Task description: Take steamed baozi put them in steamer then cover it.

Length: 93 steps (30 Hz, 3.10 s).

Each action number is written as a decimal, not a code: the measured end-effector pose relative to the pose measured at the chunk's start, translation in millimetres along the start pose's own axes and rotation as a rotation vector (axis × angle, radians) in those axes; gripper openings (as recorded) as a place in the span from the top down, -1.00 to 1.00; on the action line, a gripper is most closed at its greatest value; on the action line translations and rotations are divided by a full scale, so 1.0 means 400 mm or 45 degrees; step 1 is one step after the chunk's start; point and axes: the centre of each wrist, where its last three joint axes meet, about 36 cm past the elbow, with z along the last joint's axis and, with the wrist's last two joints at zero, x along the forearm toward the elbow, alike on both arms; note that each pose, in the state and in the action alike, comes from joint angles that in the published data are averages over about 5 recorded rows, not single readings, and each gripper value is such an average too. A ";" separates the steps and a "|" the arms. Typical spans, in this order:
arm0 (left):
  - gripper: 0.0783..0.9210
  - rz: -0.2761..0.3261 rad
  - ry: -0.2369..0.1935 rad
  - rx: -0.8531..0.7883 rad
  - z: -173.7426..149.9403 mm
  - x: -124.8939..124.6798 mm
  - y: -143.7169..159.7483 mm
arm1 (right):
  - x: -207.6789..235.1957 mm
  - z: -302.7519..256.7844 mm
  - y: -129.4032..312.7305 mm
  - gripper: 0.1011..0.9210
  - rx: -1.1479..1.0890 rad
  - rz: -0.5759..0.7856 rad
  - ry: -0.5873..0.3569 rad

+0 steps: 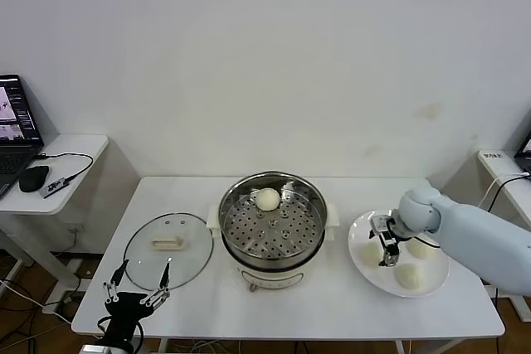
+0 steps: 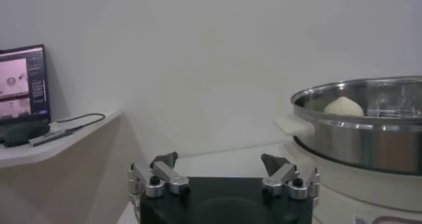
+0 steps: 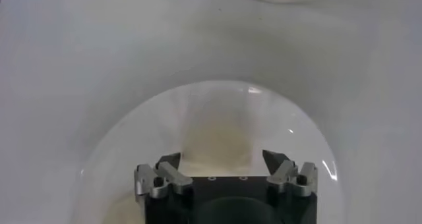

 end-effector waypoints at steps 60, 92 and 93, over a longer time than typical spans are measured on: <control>-0.77 0.015 -0.075 -0.002 -0.049 -0.005 -0.002 | 0.526 -0.417 -0.250 -0.24 0.138 0.216 -0.283; -0.77 0.010 -0.100 0.012 -0.067 -0.008 -0.007 | 0.238 -0.811 -0.250 -0.24 0.150 0.041 -0.340; -0.77 0.011 -0.100 0.011 -0.066 -0.008 -0.007 | 0.235 -0.813 -0.251 -0.24 0.148 0.042 -0.342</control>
